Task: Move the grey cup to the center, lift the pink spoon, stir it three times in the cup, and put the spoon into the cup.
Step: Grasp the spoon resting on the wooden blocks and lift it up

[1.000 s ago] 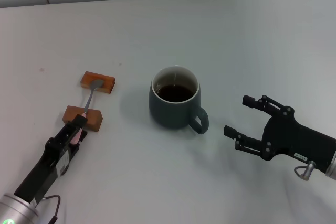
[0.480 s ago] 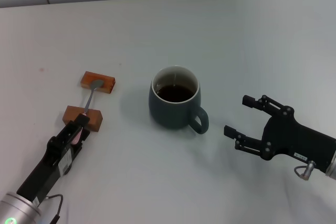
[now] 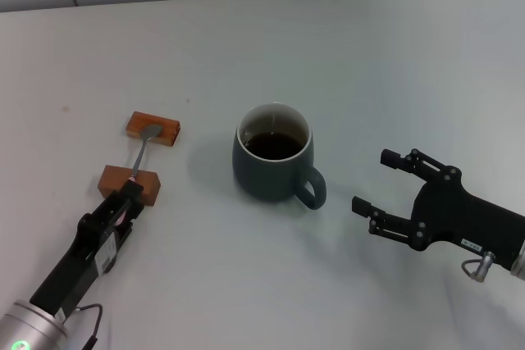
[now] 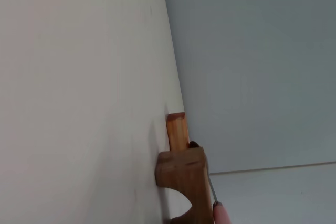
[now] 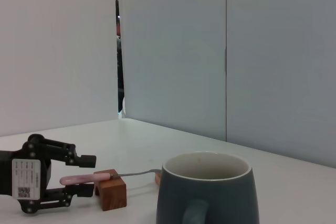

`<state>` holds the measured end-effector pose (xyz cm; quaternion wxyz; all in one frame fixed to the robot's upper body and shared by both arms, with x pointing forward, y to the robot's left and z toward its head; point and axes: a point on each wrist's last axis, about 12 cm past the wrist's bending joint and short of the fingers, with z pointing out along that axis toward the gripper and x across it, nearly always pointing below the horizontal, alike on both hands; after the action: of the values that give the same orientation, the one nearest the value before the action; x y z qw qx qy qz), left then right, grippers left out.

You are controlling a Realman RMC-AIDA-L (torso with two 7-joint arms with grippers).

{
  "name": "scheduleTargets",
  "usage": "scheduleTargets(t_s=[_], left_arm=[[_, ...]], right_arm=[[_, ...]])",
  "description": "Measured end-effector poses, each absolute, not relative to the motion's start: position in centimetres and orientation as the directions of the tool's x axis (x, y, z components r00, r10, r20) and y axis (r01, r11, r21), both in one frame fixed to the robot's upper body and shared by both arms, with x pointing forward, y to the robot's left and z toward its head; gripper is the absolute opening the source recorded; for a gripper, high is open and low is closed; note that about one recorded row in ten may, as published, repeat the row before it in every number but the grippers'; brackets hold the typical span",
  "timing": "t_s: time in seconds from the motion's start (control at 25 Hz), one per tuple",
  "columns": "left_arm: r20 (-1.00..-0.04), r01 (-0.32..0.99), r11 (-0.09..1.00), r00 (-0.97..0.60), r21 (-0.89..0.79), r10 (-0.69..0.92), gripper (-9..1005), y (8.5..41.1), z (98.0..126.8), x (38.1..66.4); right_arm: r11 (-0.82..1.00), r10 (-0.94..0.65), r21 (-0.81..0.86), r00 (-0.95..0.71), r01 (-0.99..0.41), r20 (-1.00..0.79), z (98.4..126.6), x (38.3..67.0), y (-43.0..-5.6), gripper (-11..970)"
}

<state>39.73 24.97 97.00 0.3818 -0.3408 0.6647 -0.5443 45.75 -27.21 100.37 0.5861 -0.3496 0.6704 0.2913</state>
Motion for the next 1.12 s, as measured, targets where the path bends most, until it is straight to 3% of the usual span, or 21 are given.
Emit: scheduleTargets(t_s=[0.28,0.48,1.12], left_arm=[[-0.131,-0.043,0.17,-0.471,-0.984,-0.873,432,24.83,96.98,39.81],[-0.13,-0.042,0.168,-0.46,-0.985,-0.879,369,24.83,97.01,39.8],[-0.129,-0.066,0.176,-0.446,-0.982,-0.886,353,25.02,96.74,39.8]], right_arm=[[0.576,-0.133,-0.023,-0.067,-0.817,-0.989,100.39,45.83,-27.11,841],[0.576,-0.135,-0.024,-0.066,-0.817,-0.989,100.41,45.85,-27.14,841],[0.576,-0.139,-0.027,-0.065,-0.817,-0.988,100.37,45.77,-27.25,841]])
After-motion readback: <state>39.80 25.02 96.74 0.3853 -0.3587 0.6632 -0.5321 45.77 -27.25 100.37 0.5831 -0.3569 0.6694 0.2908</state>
